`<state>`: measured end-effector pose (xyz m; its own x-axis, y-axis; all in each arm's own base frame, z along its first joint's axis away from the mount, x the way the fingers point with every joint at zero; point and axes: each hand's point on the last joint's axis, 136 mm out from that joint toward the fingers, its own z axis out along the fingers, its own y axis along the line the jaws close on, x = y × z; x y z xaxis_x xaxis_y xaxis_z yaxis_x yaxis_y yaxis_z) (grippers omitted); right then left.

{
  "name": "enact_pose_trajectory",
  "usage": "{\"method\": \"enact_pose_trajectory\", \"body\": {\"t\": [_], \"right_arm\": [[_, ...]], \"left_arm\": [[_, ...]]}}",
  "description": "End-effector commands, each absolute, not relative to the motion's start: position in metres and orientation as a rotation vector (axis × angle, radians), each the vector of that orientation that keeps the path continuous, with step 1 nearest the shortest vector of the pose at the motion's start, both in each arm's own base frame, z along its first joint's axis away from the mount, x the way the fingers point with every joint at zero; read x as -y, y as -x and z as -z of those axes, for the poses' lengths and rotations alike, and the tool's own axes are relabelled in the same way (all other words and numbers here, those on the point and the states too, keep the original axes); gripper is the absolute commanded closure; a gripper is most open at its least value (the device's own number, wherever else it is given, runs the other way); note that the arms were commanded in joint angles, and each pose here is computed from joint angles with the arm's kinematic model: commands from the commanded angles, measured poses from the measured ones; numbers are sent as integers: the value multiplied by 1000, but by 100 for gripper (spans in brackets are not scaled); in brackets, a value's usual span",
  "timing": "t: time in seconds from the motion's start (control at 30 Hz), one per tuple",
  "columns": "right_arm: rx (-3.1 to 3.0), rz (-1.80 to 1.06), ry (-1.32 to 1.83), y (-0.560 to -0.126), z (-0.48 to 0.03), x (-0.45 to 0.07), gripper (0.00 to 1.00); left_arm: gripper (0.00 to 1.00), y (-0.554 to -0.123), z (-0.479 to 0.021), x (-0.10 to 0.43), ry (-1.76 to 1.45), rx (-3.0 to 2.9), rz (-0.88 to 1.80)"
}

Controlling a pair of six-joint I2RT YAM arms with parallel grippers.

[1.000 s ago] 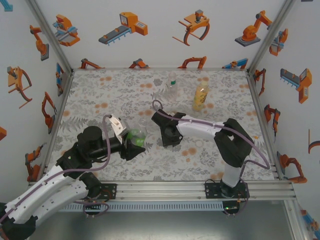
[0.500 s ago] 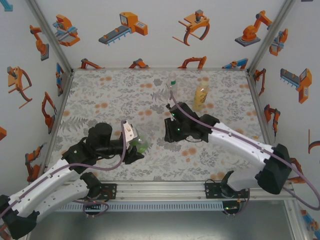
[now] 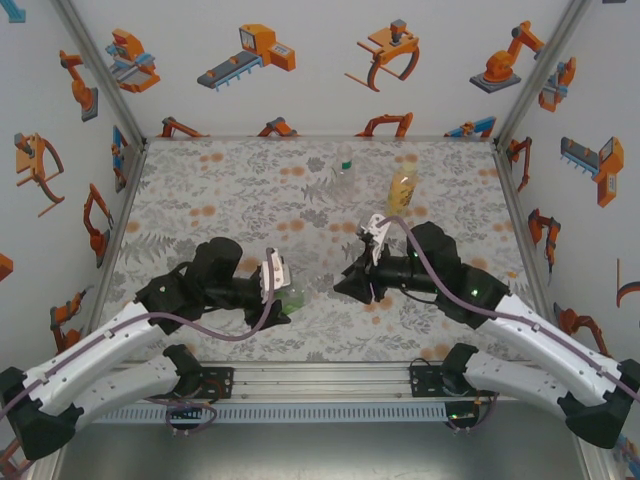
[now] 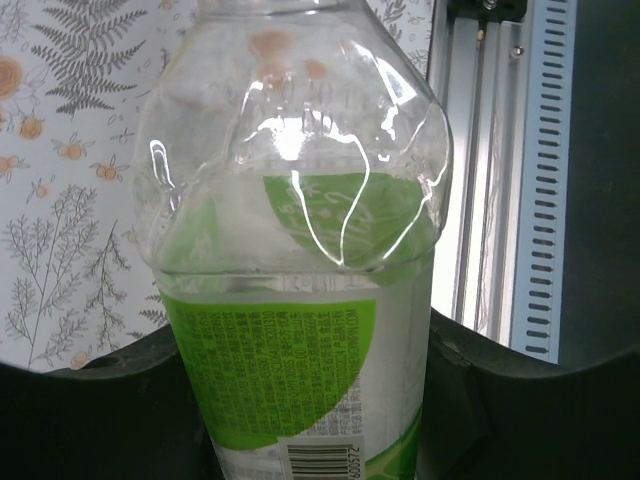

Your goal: Screw on the bottle caps

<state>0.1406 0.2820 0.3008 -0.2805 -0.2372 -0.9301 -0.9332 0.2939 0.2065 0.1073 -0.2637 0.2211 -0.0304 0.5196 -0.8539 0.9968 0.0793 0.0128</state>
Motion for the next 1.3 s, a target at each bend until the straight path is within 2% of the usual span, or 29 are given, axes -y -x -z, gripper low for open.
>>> {"method": "enact_pose_trajectory", "body": {"t": [0.0,0.37,1.27], "right_arm": [[-1453,-1092,1276,-111,-324,-287,92],[-1248,-1121,1481,-85,-333,-289,92],[-1215,-1144,1532,-82,-326,-295,96]], "left_arm": [[100,-97,-228,268,-1619,-1569,849],[100,-80,-227,280,-1741,-1527,887],[100,-60,-235,286,-1810,-1476,1012]]}}
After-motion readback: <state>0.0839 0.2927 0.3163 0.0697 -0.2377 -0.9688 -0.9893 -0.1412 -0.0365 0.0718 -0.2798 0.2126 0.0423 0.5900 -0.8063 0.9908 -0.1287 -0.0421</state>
